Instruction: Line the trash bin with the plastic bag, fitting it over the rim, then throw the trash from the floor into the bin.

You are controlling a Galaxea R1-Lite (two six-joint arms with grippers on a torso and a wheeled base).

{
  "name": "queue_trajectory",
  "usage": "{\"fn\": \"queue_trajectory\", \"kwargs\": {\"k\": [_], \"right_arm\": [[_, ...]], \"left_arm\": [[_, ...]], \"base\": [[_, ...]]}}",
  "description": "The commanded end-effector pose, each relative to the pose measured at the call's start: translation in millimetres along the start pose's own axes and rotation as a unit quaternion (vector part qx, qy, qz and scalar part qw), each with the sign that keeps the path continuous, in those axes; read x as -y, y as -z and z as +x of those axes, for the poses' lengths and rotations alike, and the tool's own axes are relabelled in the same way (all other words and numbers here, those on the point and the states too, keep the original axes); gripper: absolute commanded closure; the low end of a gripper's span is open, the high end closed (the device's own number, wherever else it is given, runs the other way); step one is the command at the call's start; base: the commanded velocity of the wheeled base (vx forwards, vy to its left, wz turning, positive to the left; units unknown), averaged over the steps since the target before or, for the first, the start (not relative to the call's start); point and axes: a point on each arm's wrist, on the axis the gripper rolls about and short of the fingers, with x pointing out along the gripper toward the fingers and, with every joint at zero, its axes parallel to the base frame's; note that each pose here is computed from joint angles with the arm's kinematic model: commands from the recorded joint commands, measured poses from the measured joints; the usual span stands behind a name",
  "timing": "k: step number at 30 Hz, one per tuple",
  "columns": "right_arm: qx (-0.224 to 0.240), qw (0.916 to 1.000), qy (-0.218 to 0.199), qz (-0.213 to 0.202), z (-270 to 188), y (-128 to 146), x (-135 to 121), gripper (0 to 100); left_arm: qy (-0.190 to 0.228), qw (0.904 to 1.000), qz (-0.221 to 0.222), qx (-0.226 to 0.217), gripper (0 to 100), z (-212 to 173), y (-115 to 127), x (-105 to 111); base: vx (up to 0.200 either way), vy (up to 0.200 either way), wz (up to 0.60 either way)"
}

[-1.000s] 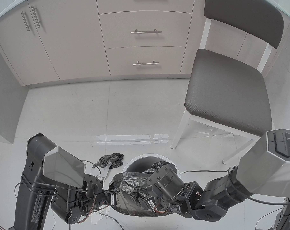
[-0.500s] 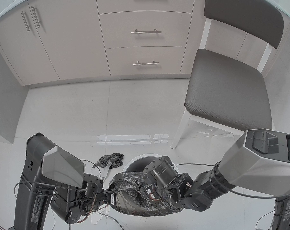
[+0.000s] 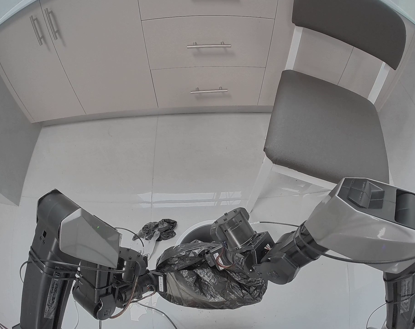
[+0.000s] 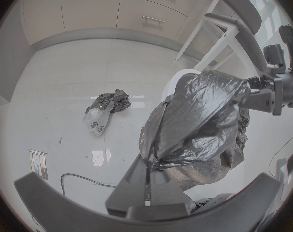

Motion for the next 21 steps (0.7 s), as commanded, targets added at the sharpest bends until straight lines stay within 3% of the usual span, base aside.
{"fn": "queue_trajectory", "kwargs": {"k": [1,7,11,21], "right_arm": [[0.005,0.9999,0.008,0.009,11.8,-4.8,5.4,0],[0.014,0.9995,0.017,0.022,16.6,-12.8,15.3,0],[0.017,0.9992,0.021,0.028,17.8,-16.3,20.9,0],[0.022,0.9987,0.026,0.037,18.5,-20.7,26.6,0]], "left_arm": [[0.002,1.0,-0.002,0.008,100,0.5,-3.6,1.0],[0.004,0.9999,-0.003,0.015,100,0.9,-6.8,2.4],[-0.019,0.9994,-0.002,0.029,100,-1.4,-9.8,5.1],[-0.008,0.9986,0.002,0.052,100,-17.9,-22.6,13.9]], "base": [[0.0,0.0,0.0],[0.0,0.0,0.0],[0.0,0.0,0.0],[0.0,0.0,0.0]]}}
